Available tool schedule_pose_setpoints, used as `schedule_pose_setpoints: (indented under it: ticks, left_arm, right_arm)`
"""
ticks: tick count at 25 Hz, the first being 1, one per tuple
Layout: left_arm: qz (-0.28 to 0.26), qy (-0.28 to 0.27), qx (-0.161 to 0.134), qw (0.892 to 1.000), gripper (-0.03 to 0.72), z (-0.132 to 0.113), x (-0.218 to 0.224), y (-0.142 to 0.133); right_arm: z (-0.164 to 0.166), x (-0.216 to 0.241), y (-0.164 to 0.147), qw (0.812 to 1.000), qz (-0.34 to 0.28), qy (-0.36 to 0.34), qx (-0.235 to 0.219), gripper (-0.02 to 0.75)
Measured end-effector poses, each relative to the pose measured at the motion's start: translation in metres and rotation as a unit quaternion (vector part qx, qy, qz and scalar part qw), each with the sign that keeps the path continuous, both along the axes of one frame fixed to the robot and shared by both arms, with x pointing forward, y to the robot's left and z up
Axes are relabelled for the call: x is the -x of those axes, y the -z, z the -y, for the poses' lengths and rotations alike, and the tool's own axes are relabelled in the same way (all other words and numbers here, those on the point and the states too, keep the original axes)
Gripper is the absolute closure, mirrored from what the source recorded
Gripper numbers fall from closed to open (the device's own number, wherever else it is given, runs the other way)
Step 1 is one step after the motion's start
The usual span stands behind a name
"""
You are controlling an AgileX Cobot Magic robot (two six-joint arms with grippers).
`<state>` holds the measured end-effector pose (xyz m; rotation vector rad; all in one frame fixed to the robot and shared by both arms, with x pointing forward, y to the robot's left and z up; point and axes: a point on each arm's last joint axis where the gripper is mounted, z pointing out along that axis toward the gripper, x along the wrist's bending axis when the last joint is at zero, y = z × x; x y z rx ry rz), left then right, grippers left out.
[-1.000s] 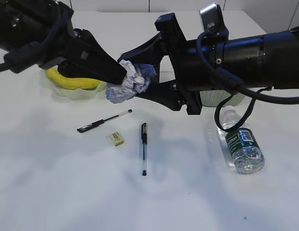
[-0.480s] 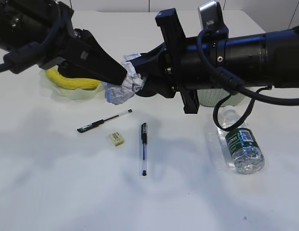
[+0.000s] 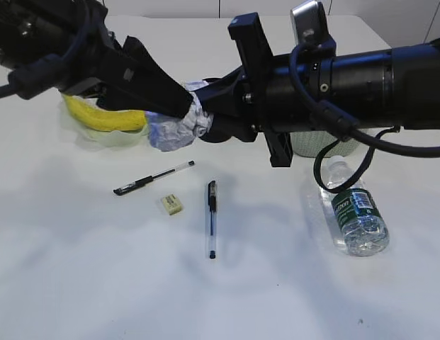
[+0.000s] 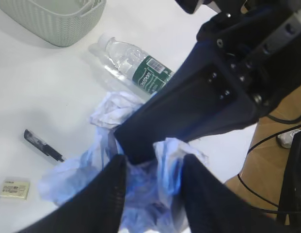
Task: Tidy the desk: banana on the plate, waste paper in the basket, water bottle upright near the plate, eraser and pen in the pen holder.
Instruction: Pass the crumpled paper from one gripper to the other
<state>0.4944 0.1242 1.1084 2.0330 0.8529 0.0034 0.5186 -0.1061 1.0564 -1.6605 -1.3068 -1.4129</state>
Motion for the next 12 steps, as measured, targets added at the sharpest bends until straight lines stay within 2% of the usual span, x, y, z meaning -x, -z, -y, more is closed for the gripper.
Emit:
schedule_pose_setpoints:
  ticks: [2, 5, 8, 12]
  left_arm:
    - [0.003, -0.004, 0.001, 1.000, 0.286, -0.0001, -0.0009, -0.0003]
    - [0.010, -0.011, 0.003, 1.000, 0.174, -0.0003, -0.0024, -0.0009]
    - [0.016, -0.018, 0.005, 1.000, 0.140, -0.0006, -0.0042, -0.0016]
    - [0.023, -0.025, 0.006, 0.999, 0.131, -0.0009, -0.0058, -0.0023]
  right_arm:
    - [-0.0001, 0.0002, -0.0001, 1.000, 0.002, -0.001, 0.000, 0.687]
    - [-0.0002, 0.0005, -0.0001, 1.000, 0.008, -0.005, 0.003, 0.687]
    - [0.0002, -0.0002, 0.0002, 1.000, 0.011, -0.002, 0.006, 0.688]
    - [0.0022, -0.0034, 0.0020, 1.000, 0.012, 0.018, 0.018, 0.689]
